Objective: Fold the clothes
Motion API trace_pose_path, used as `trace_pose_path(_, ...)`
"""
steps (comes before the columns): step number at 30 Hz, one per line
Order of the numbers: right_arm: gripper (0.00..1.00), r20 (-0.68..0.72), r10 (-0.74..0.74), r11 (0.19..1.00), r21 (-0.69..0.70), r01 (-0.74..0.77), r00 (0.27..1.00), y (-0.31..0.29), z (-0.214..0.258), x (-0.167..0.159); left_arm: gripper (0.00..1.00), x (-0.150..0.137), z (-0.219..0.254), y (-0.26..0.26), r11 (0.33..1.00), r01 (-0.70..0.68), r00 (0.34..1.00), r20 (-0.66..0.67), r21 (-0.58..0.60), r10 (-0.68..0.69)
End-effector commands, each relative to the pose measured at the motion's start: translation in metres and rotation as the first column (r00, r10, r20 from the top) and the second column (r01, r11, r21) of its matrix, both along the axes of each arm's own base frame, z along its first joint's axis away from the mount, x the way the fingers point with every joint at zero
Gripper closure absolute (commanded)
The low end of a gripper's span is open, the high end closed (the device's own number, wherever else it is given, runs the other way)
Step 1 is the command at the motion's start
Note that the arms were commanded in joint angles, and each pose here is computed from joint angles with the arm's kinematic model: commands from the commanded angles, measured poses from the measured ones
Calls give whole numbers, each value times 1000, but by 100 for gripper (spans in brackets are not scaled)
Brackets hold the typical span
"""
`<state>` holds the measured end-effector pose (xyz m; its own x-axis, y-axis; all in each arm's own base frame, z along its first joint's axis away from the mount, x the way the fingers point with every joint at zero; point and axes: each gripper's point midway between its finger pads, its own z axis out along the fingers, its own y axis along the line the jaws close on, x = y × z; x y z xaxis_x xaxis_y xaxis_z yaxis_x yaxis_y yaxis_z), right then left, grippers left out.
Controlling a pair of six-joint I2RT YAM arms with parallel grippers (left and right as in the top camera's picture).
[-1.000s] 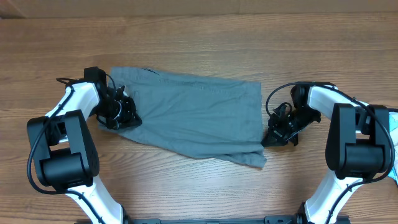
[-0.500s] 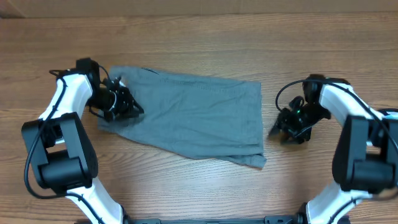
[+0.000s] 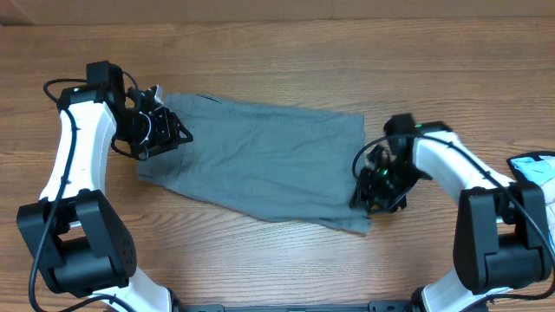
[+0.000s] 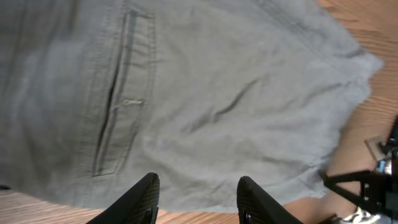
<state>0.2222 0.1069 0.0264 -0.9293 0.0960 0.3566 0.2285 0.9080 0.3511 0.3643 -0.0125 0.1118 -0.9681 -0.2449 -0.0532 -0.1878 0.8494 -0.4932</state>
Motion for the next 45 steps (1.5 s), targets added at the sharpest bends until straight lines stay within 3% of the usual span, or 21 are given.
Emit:
trace_pose_path(1, 96, -24, -33, 999, -8, 33, 999, -1, -1, -3, 55, 1, 0, 11, 998, -5, 1000, 7, 57, 5)
trace_pose_path(11, 96, 73, -17, 996, -87, 24, 997, -17, 48, 5, 50, 5, -1, 16, 996, -7, 1000, 23, 87, 5)
trace_pose_path(14, 78, 39, -14, 994, -105, 18, 999, -20, 50, -4, 49, 5, -1, 17, 996, -7, 1000, 22, 90, 5)
trace_pose_path(15, 77, 29, -20, 994, -108, 23, 999, -20, 49, -6, 48, 5, -1, 17, 996, -7, 1000, 23, 90, 5)
trace_pose_path(25, 77, 52, -91, 983, -158, 98, 994, -28, -5, -17, 49, 3, -4, 22, 992, -12, 1000, 10, 123, 11)
trace_pose_path(29, 83, 105, -59, 989, -129, 72, 993, -24, -1, -4, 45, 1, -5, 26, 990, -18, 1000, 2, 141, 18)
trace_pose_path(32, 76, 116, -45, 989, -136, 61, 992, -25, 12, 4, 44, -6, -10, 42, 977, -57, 997, -40, 204, 67)
trace_pose_path(38, 59, 202, -36, 984, -162, 69, 979, -28, 49, 38, 29, -10, -12, 75, 954, -153, 984, -54, 256, 172)
trace_pose_path(41, 56, 266, -42, 987, -137, 80, 963, -24, 64, 57, 12, -5, -13, 90, 944, -200, 976, -27, 262, 215)
trace_pose_path(45, 53, 327, -55, 997, -25, 67, 943, -5, 68, 73, 0, 5, -23, 100, 947, -217, 974, -4, 235, 225)
